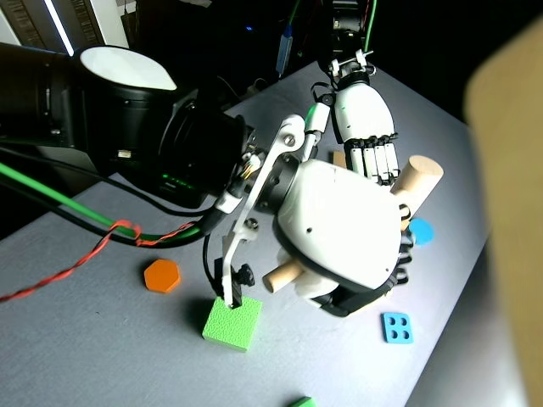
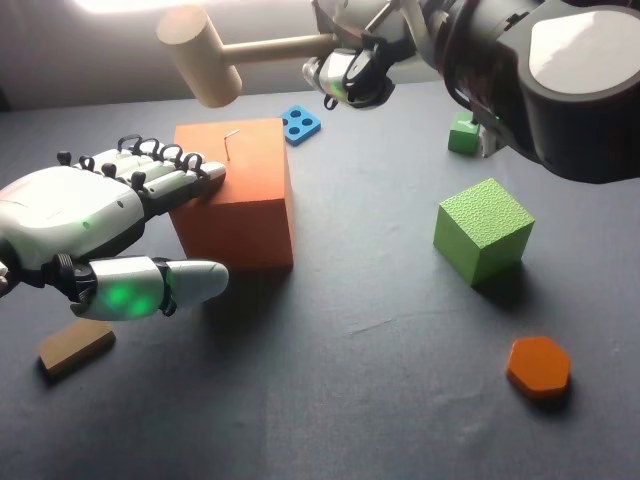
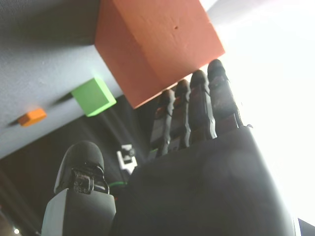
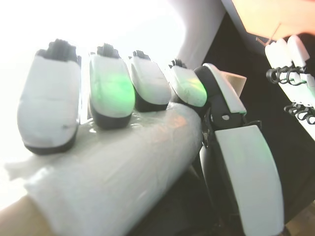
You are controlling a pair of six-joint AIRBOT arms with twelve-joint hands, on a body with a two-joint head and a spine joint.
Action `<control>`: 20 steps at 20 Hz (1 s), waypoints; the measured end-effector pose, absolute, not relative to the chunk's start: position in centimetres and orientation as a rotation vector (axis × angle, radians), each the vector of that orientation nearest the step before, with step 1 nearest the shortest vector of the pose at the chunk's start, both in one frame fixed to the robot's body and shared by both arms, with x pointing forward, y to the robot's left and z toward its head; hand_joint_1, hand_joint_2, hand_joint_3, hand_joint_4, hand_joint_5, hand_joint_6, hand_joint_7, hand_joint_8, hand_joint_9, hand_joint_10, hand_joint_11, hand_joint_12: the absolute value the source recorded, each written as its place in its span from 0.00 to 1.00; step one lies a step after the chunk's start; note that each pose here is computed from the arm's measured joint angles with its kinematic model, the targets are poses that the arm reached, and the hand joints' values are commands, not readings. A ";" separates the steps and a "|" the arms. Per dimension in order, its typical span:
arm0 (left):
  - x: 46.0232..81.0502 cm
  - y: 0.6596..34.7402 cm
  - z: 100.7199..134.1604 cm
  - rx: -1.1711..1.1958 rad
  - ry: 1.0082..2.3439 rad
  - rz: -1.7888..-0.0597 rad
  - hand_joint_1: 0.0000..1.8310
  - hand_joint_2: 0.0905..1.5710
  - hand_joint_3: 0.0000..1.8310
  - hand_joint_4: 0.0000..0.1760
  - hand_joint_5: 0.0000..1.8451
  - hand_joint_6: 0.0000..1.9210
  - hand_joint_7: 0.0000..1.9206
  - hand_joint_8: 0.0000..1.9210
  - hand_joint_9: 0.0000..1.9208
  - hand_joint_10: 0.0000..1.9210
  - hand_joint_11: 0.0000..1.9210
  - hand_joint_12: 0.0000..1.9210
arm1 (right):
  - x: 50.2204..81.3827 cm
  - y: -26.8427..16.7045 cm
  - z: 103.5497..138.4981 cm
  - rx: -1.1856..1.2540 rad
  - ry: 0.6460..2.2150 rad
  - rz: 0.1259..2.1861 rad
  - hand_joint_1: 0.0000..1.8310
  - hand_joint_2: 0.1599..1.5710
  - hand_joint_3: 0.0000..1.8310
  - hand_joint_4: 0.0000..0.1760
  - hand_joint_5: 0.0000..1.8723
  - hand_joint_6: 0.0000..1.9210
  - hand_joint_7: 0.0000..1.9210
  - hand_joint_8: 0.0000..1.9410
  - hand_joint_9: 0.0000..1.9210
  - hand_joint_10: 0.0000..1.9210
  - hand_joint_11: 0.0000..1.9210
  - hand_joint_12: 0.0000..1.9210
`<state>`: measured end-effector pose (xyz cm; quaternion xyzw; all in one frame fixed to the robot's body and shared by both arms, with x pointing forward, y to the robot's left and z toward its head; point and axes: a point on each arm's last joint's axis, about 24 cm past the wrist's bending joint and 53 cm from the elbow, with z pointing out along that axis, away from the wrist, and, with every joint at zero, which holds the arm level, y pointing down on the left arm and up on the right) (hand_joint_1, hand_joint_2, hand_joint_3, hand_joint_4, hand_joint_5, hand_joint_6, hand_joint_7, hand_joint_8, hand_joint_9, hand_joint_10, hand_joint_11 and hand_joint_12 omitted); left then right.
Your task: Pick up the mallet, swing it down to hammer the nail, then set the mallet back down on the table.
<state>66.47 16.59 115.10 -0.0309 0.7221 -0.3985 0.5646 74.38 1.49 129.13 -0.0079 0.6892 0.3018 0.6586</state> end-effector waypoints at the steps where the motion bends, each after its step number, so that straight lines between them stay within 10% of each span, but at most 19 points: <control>1: 66.5 16.6 115.1 -0.073 1.699 -0.937 0.00 0.78 0.00 0.00 0.06 0.00 0.05 0.00 0.05 0.00 0.02 0.02 | 74.4 1.5 129.0 -0.013 1.566 0.689 0.16 1.00 0.01 1.00 0.69 1.00 0.81 1.00 0.88 1.00 0.94 1.00; 20: 66.5 16.6 115.1 -0.073 1.699 -0.937 0.00 0.78 0.00 0.00 0.06 0.00 0.05 0.00 0.04 0.00 0.02 0.02 | 74.9 -0.3 120.9 0.091 1.729 0.736 0.18 1.00 0.01 1.00 0.69 1.00 0.79 1.00 0.86 1.00 0.91 1.00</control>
